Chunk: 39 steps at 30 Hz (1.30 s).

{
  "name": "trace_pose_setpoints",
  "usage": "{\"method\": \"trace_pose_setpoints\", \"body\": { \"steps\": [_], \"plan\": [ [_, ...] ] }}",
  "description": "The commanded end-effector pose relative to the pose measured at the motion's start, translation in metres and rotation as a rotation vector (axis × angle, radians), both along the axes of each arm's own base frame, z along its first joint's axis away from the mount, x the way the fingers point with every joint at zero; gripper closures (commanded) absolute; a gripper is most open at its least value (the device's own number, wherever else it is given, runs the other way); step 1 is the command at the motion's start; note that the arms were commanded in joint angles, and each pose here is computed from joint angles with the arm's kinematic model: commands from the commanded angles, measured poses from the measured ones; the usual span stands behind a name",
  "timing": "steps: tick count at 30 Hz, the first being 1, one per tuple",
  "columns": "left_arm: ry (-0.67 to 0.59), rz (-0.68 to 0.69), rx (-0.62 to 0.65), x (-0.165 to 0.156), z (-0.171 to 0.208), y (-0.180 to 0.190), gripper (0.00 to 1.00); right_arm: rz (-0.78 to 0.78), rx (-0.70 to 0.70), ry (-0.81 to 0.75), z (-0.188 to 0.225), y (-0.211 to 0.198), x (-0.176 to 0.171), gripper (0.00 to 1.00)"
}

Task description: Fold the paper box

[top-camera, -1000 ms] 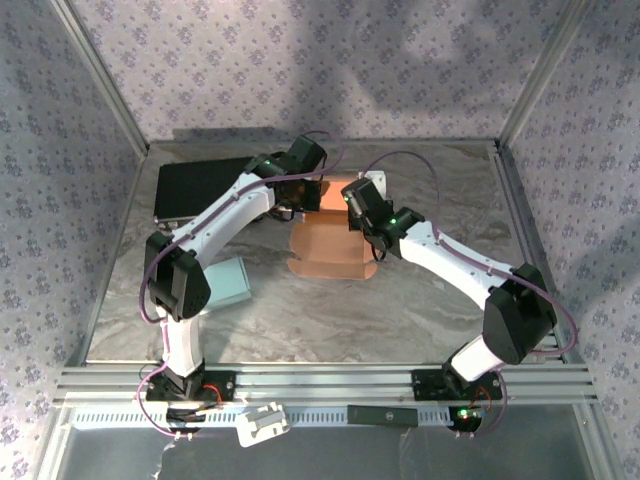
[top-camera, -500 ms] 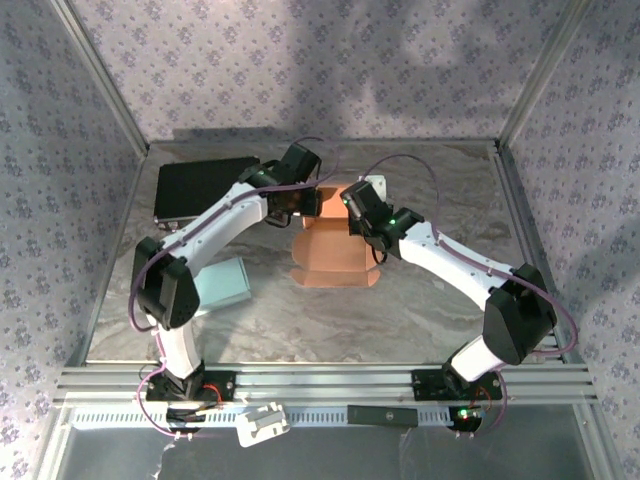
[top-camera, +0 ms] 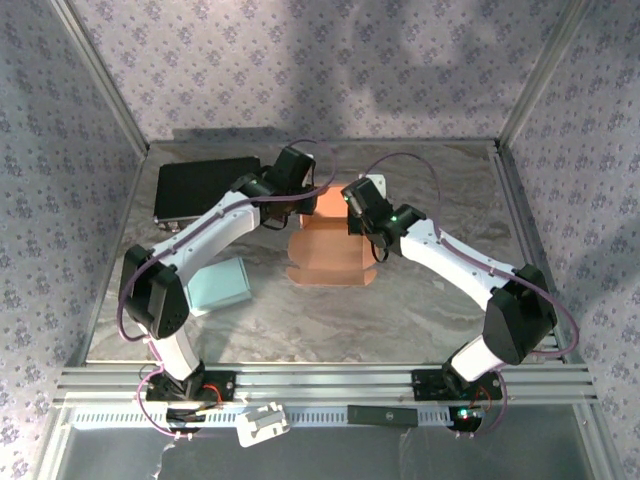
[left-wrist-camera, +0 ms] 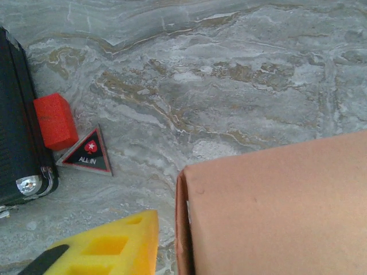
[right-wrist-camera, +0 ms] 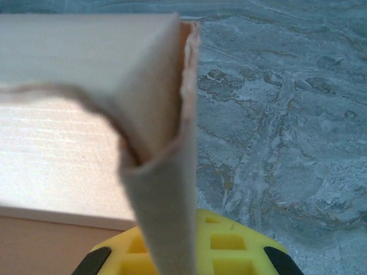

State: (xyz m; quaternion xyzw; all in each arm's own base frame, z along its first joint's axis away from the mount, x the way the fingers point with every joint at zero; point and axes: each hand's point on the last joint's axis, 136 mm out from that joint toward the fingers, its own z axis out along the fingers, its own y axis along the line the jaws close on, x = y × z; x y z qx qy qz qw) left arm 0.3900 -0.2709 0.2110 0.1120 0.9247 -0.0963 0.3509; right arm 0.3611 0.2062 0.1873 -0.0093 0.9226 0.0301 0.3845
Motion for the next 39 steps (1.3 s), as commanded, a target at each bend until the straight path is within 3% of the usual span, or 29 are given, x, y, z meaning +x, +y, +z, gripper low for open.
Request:
{"method": "trace_pose_setpoints", "body": {
  "steps": [1,5,12,18,19,21,22,25,26,30,39],
  "plan": [
    [-0.114,0.018,-0.011,0.008,0.025,-0.001,0.76,-0.006,0.052,-0.009,0.015,0.004,0.0,1.0],
    [-0.177,0.101,0.05,0.01,0.026,0.004,1.0,-0.031,0.058,0.006,0.012,0.002,-0.001,1.0],
    [-0.241,0.3,0.193,0.003,0.023,0.025,1.0,-0.046,0.072,0.039,0.003,0.006,0.0,1.0],
    [-0.257,0.315,0.189,0.001,0.024,0.028,1.0,-0.049,0.09,0.053,0.002,0.007,0.0,1.0],
    [-0.255,0.298,0.182,0.0,0.026,0.026,0.89,-0.05,0.094,0.052,0.003,0.007,0.0,1.0],
    [-0.245,0.253,0.155,-0.003,0.028,0.02,0.57,-0.051,0.094,0.053,0.004,0.006,0.0,1.0],
    [-0.236,0.227,0.135,-0.005,0.028,0.016,0.48,-0.052,0.097,0.053,0.005,0.006,0.001,1.0],
    [-0.223,0.151,0.064,-0.016,0.033,0.007,0.37,-0.057,0.1,0.058,0.006,0.004,0.002,1.0],
    [-0.217,0.128,0.036,-0.019,0.035,0.004,0.3,-0.057,0.098,0.063,0.005,0.003,0.002,1.0],
    [-0.179,0.066,-0.041,-0.027,0.035,0.002,0.26,-0.079,0.126,0.084,0.002,0.003,0.003,1.0],
    [-0.149,0.048,-0.001,-0.015,0.011,0.012,0.51,-0.079,0.153,0.11,0.001,0.006,0.003,1.0]
  ]
}}
